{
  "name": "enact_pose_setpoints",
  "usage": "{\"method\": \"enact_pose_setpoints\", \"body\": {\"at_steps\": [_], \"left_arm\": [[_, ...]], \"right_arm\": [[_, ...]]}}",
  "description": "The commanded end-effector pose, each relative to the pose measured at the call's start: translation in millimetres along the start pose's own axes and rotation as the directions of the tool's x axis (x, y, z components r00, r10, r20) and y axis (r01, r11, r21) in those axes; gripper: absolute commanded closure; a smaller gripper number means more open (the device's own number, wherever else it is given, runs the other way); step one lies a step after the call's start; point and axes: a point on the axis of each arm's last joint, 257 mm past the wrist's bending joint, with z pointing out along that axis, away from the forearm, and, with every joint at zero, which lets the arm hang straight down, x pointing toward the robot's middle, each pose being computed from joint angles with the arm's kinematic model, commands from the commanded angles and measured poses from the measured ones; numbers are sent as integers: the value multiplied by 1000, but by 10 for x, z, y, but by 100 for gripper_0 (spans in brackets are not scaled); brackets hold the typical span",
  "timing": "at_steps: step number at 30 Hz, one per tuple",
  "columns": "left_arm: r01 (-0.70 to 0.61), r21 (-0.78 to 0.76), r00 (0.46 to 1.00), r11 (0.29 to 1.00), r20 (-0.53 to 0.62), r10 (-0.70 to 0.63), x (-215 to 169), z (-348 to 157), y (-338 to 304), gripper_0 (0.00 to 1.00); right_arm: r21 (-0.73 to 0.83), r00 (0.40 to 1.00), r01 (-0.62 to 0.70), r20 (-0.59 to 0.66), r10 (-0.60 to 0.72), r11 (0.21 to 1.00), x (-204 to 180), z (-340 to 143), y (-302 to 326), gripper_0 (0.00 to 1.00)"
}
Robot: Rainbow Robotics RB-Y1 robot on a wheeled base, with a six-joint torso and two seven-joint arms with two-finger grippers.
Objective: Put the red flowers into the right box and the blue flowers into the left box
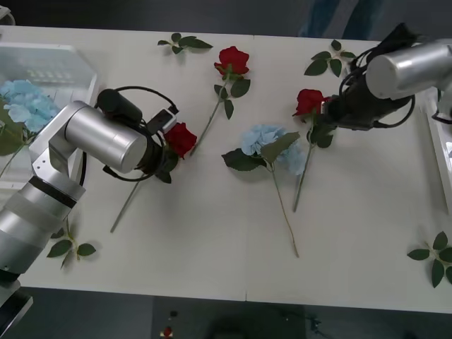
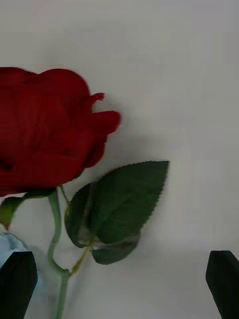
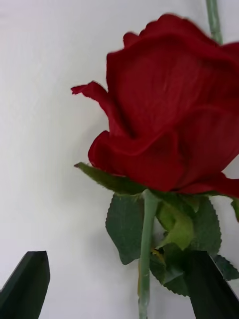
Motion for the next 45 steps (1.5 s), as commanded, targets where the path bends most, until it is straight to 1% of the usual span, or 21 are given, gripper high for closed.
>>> {"method": "enact_pose_setpoints", "body": {"at_steps": [1,4,9,10,12,13,15,19,20,21,22,23,24,25,28,31,37,39,40,42,45], "left_arm": [[26,-9,1000,1000,15,-26,-60,47,-80,43],[17,-11,1000,1000,9,-16,-26,88,-107,48],[-1,-13,1000,1000,-10,1,39,158,-176,48],[-9,-15,1000,1000,-14,9,46,171,-197,52],[-12,-17,1000,1000,-22,12,77,194,-209,94],[-11,-19,1000,1000,-23,10,83,203,-206,100],[-7,-20,1000,1000,-16,7,82,211,-205,100],[36,-13,998,999,51,-36,-92,150,-141,100],[54,-4,996,999,67,-53,-134,124,-130,100],[99,25,989,995,109,-101,-243,34,-111,100],[117,35,984,993,130,-120,-297,-17,-89,100],[149,59,974,987,166,-157,-379,-121,-60,100],[171,77,964,982,193,-183,-444,-206,-37,100],[197,101,949,975,228,-216,-519,-326,5,100],[247,163,908,955,306,-287,-665,-638,84,100],[278,208,871,938,358,-337,-704,-895,169,100],[310,295,808,904,419,-414,-700,-1292,209,100],[323,378,769,868,429,-474,-730,-1430,138,100],[325,405,759,854,427,-491,-740,-1458,103,100],[329,473,717,818,438,-542,-781,-1557,59,100],[316,515,684,797,458,-568,-845,-1655,41,100]], "right_arm": [[21,998,-36,57,35,999,-212,-22,277,0],[36,996,-56,70,53,998,-201,42,362,0],[20,989,-121,85,119,992,-198,137,472,0],[15,988,-130,89,128,991,-199,159,500,0],[15,986,-139,92,137,990,-197,192,508,0],[12,985,-143,95,141,990,-198,213,518,0],[10,984,-154,98,152,988,-187,256,506,0],[19,983,-153,105,150,988,-185,301,494,0],[19,983,-152,107,149,988,-190,300,493,8],[18,983,-152,107,149,988,-187,303,501,41],[19,983,-150,106,147,988,-182,306,506,55],[19,984,-150,104,147,988,-177,308,507,80],[18,983,-149,108,146,989,-198,295,516,93],[19,983,-150,106,147,988,-182,306,506,100],[22,984,-147,107,144,989,-182,307,499,100],[20,984,-148,106,145,989,-182,307,507,100],[21,982,-142,132,138,990,-319,182,374,100],[24,980,-134,150,129,991,-416,79,263,100],[27,980,-131,155,126,991,-440,48,224,100],[51,982,-89,173,79,995,-554,-106,14,100],[94,981,-27,195,9,995,-738,-388,-330,100]]}}
